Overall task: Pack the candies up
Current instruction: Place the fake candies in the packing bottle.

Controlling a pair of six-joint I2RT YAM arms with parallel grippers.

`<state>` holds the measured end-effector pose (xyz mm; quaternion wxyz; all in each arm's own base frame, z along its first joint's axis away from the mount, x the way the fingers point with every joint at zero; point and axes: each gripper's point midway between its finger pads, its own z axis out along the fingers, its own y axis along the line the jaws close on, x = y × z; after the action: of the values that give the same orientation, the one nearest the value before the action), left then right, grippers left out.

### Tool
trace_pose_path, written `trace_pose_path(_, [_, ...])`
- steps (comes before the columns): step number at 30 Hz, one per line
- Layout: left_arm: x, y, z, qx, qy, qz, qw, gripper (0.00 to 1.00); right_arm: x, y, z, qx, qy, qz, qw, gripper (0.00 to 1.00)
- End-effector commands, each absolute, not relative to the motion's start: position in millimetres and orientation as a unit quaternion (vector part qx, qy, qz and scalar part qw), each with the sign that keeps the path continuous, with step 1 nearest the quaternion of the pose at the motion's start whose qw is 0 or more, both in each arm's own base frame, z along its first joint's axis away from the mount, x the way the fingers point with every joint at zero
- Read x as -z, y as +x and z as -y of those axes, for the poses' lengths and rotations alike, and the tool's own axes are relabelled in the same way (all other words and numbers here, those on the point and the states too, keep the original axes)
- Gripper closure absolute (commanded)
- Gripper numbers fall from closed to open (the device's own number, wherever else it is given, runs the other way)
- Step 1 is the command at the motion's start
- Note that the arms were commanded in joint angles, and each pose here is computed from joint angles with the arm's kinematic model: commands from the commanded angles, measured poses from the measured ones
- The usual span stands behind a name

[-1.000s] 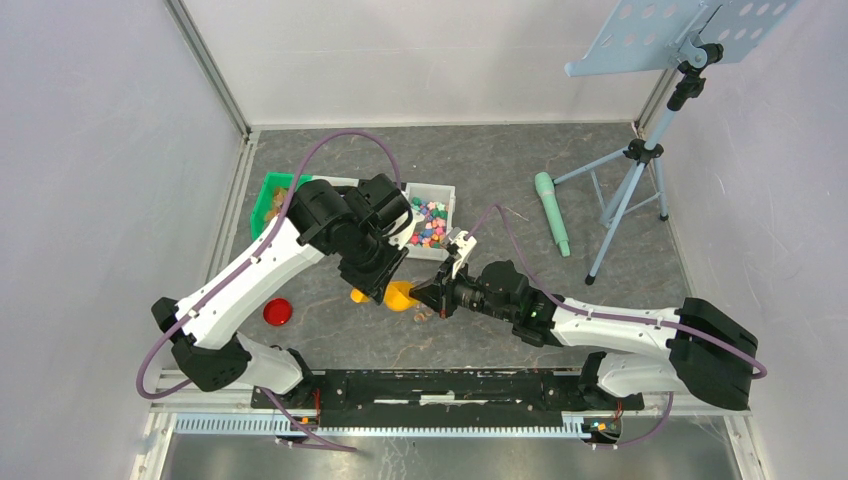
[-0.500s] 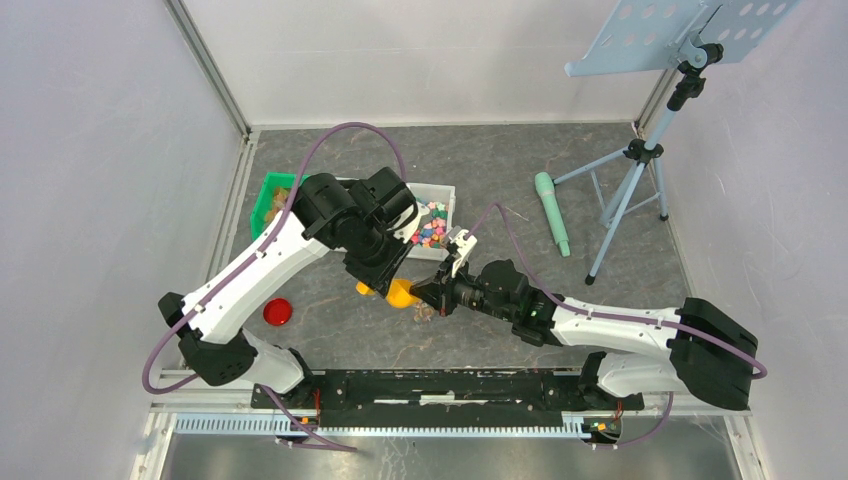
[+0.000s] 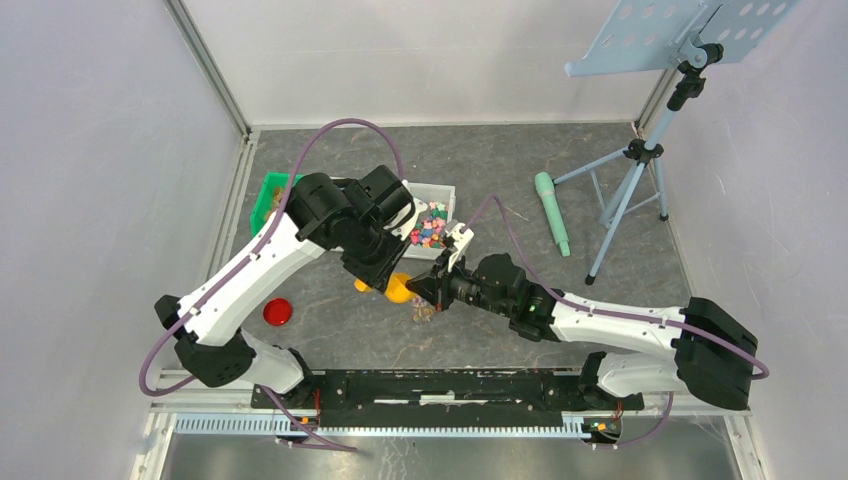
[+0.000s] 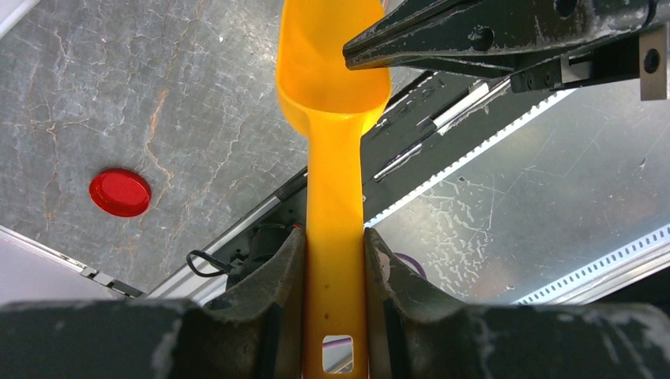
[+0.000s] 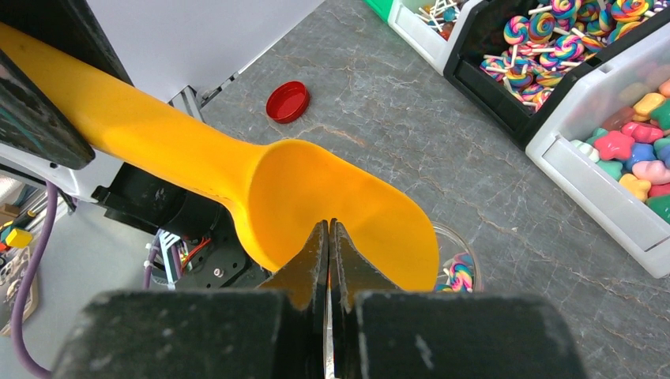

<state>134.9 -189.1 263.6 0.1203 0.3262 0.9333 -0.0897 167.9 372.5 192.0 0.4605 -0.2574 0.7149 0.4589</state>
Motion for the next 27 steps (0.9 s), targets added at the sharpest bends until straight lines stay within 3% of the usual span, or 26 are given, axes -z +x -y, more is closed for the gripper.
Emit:
trace_pose_path(1, [-286.0, 139.6, 177.0, 0.093, 0.308, -0.929, 0.181, 0.98, -228.5, 169.1, -375.4, -0.460, -0.261, -0.700, 0.480, 0.97])
trace_pose_path(5, [-296.1, 135.2, 167.1, 0.100, 0.302, -0.925, 0.208, 0.98, -261.5, 187.3, -364.0, -0.444, -0.234, -0.690, 0.522, 0.91])
trace_pose_path(8, [-298.3, 137.5, 161.4, 0.105, 0.311, -0.913, 0.243, 0.98, -282.4, 197.4, -351.5, -0.436, -0.203, -0.682, 0.551, 0.80])
trace_pose_path(18, [-295.8, 161.3, 163.0, 0.157, 0.376, -0.773, 0.487, 0.98, -331.8, 207.0, -293.8, -0.412, -0.112, -0.650, 0.629, 0.03])
trace_pose_path(23, [-298.4, 175.6, 152.4, 0.133, 0.358, -0.723, 0.575, 0.98, -321.8, 205.6, -276.2, -0.365, -0.146, -0.655, 0.646, 0.02])
trace_pose_path(27, [-289.4, 195.8, 127.2, 0.056, 0.303, -0.755, 0.579, 0.98, -289.2, 208.2, -265.7, -0.318, -0.156, -0.698, 0.623, 0.02])
